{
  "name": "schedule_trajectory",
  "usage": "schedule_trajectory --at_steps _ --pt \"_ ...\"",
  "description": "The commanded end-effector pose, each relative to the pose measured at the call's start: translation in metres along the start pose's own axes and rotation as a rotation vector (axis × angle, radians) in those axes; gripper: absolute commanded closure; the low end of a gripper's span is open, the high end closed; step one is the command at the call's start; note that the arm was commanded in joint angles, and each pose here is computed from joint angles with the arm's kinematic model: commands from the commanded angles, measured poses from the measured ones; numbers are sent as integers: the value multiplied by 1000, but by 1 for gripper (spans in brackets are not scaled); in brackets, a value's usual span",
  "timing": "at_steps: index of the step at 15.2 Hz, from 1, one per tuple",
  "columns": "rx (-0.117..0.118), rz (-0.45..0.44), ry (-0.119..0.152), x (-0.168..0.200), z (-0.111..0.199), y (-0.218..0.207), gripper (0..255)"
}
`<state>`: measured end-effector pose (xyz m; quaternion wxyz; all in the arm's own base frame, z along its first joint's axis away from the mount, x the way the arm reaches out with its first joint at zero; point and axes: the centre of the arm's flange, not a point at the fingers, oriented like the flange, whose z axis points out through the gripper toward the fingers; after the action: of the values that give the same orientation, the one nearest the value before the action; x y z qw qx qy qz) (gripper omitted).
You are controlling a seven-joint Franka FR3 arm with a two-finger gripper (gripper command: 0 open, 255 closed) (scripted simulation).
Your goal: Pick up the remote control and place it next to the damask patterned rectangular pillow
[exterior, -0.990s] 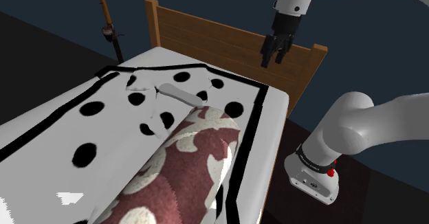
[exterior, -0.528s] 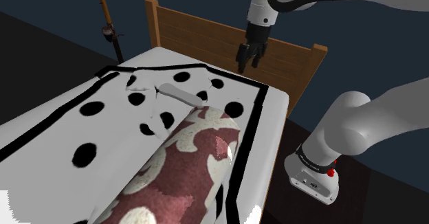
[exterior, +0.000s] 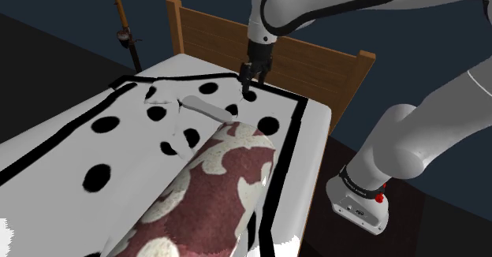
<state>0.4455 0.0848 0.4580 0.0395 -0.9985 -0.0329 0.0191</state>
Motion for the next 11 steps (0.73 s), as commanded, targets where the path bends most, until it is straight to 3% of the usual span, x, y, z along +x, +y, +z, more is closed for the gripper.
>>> schedule_trajectory --at_steps 1,11 --pt "-8 -24 6 20 12 -13 0" --pt "-52 -142 32 116 76 -77 0"
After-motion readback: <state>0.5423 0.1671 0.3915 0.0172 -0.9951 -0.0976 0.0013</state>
